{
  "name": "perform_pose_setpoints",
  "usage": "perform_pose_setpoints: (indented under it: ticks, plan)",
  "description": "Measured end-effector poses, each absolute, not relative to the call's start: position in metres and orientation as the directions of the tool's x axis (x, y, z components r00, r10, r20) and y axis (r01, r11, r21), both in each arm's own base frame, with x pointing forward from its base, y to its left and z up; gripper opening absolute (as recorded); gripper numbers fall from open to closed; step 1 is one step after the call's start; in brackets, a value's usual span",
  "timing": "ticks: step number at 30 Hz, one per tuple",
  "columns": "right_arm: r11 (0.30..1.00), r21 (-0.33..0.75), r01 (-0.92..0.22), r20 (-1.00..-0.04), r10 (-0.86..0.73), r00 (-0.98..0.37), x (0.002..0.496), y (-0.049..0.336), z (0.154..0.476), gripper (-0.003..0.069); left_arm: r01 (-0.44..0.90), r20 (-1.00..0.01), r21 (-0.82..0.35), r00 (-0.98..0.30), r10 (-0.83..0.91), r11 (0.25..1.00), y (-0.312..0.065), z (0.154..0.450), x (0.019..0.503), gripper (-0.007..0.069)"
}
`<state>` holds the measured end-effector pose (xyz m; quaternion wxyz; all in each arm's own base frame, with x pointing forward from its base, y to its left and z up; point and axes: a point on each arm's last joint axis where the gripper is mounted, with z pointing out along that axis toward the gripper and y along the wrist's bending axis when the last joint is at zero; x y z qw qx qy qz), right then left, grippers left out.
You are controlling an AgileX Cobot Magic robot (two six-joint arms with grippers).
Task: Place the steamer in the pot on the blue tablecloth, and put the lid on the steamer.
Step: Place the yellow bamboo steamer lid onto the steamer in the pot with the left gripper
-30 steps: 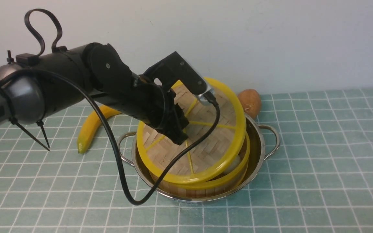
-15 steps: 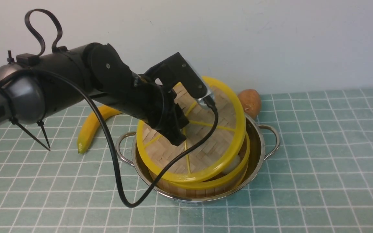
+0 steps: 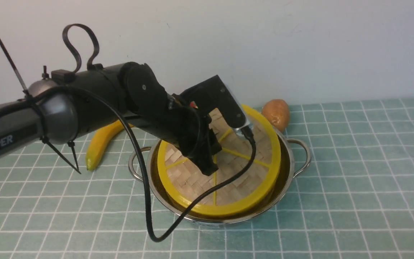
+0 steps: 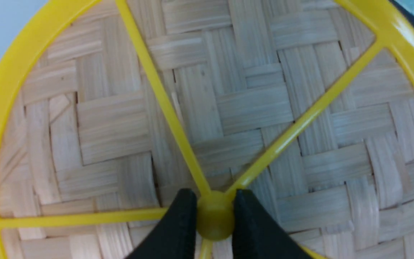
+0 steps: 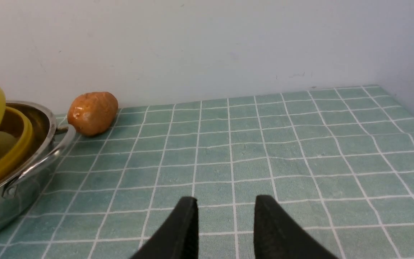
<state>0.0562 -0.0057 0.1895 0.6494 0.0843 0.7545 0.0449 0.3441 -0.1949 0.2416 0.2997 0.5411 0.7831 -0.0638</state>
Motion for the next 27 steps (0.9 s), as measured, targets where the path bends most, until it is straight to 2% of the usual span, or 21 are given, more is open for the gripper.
perform_pose_setpoints:
  ticks: [3,10,19,27]
  plan:
    - [0.982,0.177,0.069,-0.972,0.185,-0.142,0.056,-0.006,0.190,0.0240,0.892,-0.530,0.239,-0.211,0.821,0.384,-0.203,0.251,0.343,0.0120]
    - [0.982,0.177,0.069,-0.972,0.185,-0.142,0.056,-0.006,0.190,0.0240,0.880,-0.494,0.254,-0.238,0.837,0.400,-0.202,0.272,0.347,0.0120]
    - [0.982,0.177,0.069,-0.972,0.185,-0.142,0.056,-0.006,0.190,0.0240,0.893,-0.436,0.198,-0.289,0.852,0.404,-0.199,0.268,0.343,0.0120]
    - [0.982,0.177,0.069,-0.972,0.185,-0.142,0.056,-0.006,0.190,0.0240,0.891,-0.431,0.231,-0.267,0.862,0.392,-0.199,0.265,0.348,0.0120]
